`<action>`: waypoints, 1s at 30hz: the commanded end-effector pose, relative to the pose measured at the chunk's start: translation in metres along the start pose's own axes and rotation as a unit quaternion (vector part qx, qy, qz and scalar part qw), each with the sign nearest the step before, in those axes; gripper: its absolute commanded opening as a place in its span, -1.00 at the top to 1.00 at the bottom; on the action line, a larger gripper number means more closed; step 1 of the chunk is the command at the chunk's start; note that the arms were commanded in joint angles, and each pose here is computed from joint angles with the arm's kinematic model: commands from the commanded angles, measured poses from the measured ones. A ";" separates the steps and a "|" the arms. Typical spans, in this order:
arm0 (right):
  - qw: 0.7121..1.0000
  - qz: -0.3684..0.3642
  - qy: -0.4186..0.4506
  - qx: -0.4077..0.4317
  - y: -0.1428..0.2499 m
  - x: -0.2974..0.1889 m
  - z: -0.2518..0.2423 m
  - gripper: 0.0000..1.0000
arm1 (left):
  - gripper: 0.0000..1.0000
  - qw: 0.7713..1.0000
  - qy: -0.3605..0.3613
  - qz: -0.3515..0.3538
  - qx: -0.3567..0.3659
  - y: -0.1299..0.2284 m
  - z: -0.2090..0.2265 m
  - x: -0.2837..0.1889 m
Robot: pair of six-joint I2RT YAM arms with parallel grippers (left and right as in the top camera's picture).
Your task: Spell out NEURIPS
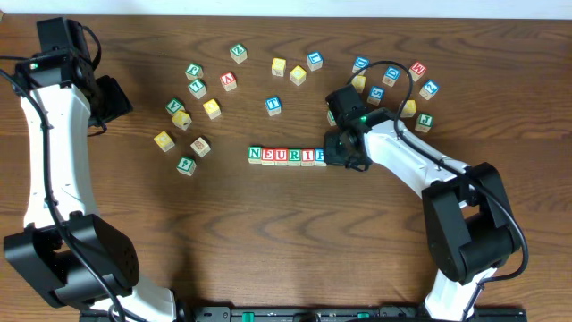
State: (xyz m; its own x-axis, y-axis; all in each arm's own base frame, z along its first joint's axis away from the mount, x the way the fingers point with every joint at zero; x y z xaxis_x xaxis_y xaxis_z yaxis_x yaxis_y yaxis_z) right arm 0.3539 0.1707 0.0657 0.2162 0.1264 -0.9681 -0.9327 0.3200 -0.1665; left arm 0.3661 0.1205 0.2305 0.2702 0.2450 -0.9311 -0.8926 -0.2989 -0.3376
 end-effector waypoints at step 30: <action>1.000 -0.015 -0.013 -0.018 -0.005 0.007 0.010 0.77 | -0.44 1.000 -0.007 -0.001 0.000 -0.002 0.003 -0.001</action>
State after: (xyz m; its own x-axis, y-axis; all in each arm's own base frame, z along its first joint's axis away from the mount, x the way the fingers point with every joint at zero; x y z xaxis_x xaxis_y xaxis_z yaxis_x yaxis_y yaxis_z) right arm 0.3612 0.1751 0.0618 0.2452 0.1381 -0.9596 -0.9302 0.3124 -0.1927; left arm 0.3661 0.1206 0.2305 0.2701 0.2453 -0.9311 -0.8926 -0.2989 -0.3376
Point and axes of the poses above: each gripper's point midway between its finger pads, its own x axis out along the fingers, its own z axis along the line the jaws close on, y = z × x, the point moved 5 cm from there along -x, back along the fingers, and after that the axes turned 14 degrees about x, right-handed, at the moved point
